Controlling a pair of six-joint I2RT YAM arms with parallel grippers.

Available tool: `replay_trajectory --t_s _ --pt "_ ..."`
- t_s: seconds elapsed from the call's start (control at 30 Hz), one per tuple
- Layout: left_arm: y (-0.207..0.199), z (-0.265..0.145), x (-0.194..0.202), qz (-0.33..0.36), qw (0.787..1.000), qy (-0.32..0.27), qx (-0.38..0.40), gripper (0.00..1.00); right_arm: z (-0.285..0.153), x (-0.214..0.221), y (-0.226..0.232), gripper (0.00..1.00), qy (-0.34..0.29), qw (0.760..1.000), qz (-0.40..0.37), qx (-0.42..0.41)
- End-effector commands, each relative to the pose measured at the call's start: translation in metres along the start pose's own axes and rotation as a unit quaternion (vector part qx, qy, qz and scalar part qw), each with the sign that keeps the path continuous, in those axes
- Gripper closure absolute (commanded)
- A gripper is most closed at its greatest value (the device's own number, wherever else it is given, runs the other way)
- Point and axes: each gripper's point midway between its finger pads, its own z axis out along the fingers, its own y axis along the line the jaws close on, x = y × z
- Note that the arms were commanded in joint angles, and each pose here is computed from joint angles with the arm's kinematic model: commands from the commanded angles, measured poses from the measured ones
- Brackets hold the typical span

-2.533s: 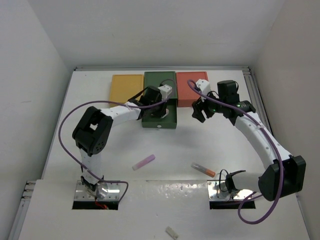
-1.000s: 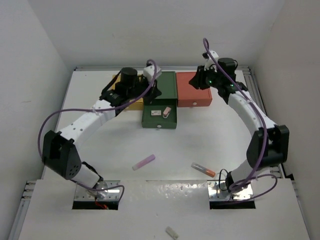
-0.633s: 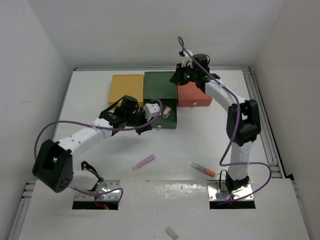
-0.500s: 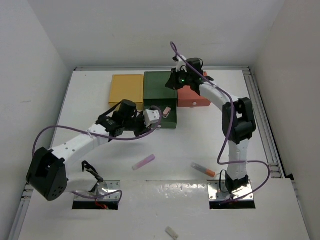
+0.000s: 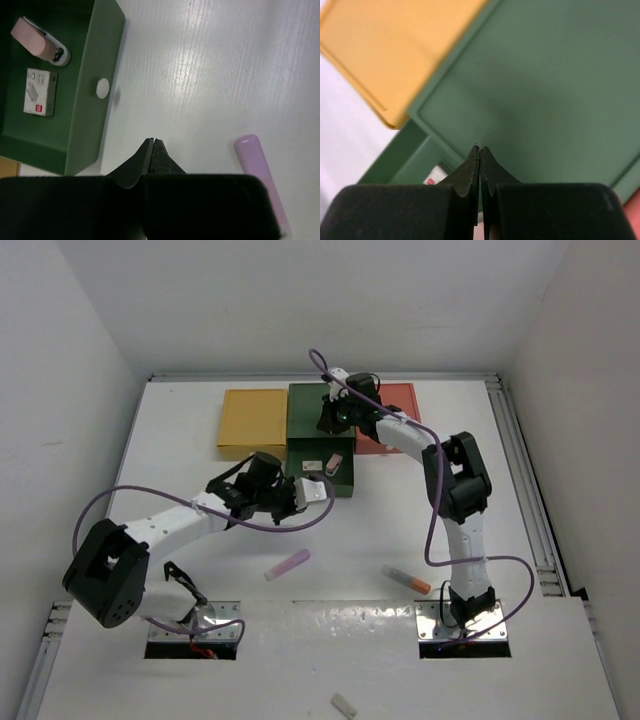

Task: Sort the stationery into containers
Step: Close the drawer in the storage box.

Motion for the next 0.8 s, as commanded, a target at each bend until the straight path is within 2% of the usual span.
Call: replay_trajectory --t_s 0.0,0.2,0.5,0.6,0.77 --pt "0.005 0.009 -0.015 0.052 0.998 -0.028 -0.003 1.0 0.002 -0.016 -0.017 1.0 -0.031 0.999 -0.017 0.037" --pt "0.008 0.018 -0.009 0.094 0.995 -0.015 -0.003 1.0 0.002 0.005 -0.024 1.0 0.007 0.998 0.012 0.063" --pt "0.006 0.043 0.006 0.116 0.993 -0.002 0.023 1.0 -0.004 0.02 -0.01 1.0 0.04 0.998 0.037 0.04" --pt "0.017 0.053 0.01 0.121 0.993 0.01 0.011 1.0 -0.004 0.026 -0.005 1.0 0.053 0.997 0.043 0.027" --pt "0.05 0.068 -0.008 0.144 0.989 0.003 -0.031 1.0 -0.005 0.032 -0.005 1.0 0.063 0.997 0.049 0.021"
